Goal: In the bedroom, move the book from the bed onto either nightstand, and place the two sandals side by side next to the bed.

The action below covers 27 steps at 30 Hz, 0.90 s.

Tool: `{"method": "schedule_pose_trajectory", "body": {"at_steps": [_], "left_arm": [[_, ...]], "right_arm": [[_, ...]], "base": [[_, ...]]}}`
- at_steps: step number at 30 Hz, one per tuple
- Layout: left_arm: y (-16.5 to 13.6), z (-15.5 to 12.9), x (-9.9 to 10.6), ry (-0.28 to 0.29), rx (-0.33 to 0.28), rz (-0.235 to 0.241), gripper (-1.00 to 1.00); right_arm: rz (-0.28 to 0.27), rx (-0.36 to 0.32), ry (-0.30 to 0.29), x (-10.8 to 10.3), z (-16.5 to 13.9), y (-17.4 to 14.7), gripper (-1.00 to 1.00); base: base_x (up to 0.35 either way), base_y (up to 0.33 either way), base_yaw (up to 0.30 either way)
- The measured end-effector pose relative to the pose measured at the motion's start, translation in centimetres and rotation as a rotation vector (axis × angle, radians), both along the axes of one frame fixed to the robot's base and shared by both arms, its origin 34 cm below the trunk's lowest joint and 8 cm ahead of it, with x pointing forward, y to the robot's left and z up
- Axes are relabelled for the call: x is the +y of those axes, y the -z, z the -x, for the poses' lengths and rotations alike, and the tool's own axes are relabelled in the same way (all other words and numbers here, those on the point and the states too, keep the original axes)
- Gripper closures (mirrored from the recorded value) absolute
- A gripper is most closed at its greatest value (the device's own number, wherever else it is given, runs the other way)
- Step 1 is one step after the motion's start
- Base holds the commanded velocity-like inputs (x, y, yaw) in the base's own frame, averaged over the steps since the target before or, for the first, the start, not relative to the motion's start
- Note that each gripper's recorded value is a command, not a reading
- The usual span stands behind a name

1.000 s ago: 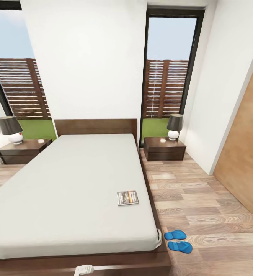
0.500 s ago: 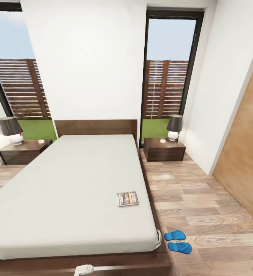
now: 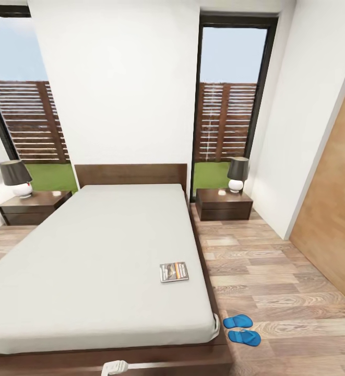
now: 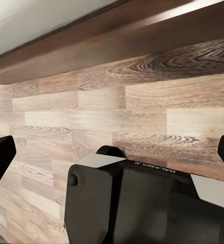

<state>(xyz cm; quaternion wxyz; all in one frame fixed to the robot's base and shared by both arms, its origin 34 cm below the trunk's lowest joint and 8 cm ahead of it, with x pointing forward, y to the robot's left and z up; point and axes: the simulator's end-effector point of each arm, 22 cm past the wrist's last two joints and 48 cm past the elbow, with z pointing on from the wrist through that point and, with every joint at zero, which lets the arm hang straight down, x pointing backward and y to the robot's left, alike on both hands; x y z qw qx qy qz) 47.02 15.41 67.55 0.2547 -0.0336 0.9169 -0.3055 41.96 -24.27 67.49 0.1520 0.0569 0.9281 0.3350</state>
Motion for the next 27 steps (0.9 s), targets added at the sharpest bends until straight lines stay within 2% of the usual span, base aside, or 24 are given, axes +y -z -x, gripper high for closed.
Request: {"method": "schedule_pose_trajectory", "body": {"at_steps": [27], "left_arm": [[-2.5, 0.9, 0.0, -0.001, 0.001, 0.0, -1.0]], "right_arm": [[0.0, 0.001, 0.0, 0.0, 0.9, -2.6, -1.0]], "base": [[0.0, 0.0, 0.0]]}}
